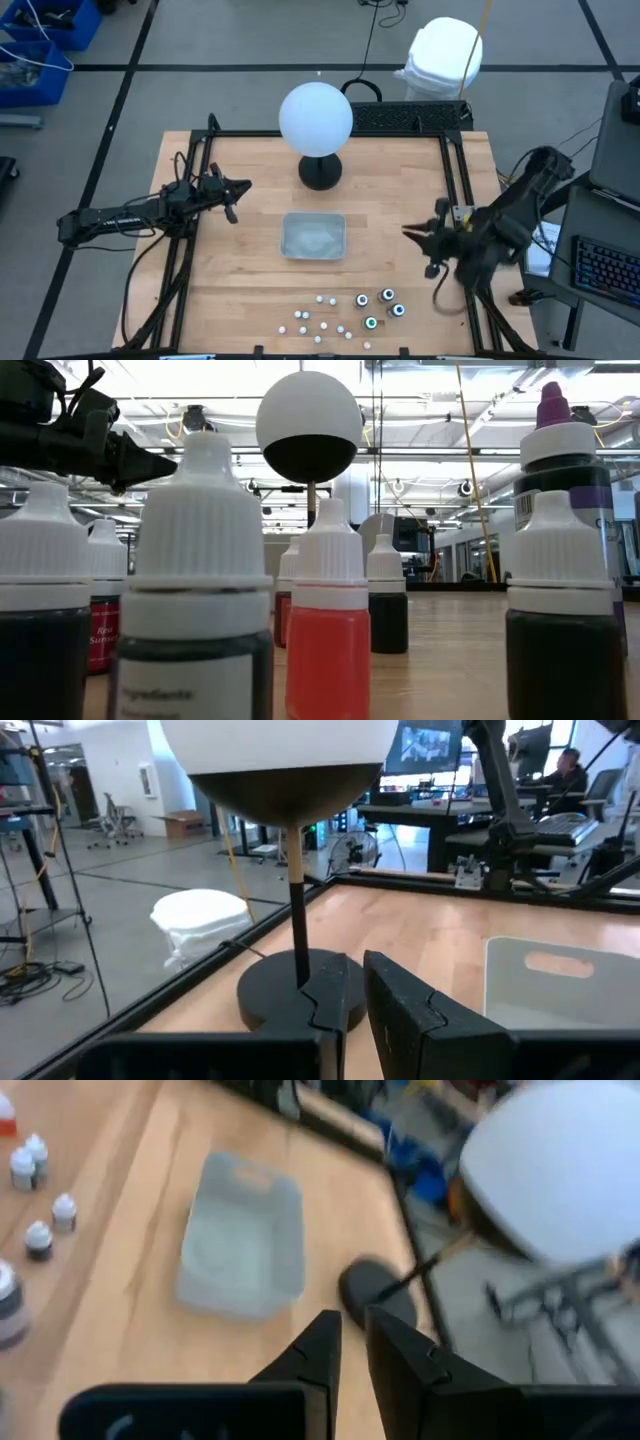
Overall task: Pick & Place food coloring
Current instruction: Put the large blue food coloring bottle into the gray bin
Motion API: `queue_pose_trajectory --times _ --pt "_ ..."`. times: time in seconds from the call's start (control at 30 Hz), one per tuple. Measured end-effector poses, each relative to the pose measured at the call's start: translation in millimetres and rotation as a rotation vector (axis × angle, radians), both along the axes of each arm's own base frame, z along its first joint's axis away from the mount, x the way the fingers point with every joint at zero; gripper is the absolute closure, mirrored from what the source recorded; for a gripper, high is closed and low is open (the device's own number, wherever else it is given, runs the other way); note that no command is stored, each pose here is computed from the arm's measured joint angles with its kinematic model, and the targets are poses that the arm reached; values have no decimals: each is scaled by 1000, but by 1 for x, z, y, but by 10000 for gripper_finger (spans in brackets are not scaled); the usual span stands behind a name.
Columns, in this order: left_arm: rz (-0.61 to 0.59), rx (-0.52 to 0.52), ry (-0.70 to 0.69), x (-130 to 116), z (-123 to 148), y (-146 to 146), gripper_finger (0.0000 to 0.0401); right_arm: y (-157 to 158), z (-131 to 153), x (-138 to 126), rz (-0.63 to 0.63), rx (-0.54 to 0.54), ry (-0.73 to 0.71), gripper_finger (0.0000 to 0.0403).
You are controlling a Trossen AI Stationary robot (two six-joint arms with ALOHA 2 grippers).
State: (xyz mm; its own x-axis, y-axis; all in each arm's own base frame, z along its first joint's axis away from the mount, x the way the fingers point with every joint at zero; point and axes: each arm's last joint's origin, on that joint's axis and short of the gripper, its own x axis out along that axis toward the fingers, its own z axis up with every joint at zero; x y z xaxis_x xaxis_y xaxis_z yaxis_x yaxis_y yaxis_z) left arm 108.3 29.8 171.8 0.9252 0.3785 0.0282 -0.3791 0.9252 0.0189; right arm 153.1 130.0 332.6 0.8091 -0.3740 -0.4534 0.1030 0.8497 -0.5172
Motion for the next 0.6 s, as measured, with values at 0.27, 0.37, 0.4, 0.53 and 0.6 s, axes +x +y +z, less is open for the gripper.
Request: queue_pose_trajectory --times 0.27,0.37,0.4,0.53,0.6 --pt "-52 -8 -73 0 6 -1 359 35 -26 -5 -119 244 39 352" --pt "-94 9 -103 0 10 -3 359 44 -34 -14 -130 333 25 335" --pt "-108 12 -109 0 10 -3 359 47 -37 -18 -126 359 1 329" --pt "-162 52 -119 0 12 -5 359 61 -53 -33 -88 438 -44 313" --pt "-166 76 -123 0 13 -5 359 68 -61 -40 -56 487 -88 308"
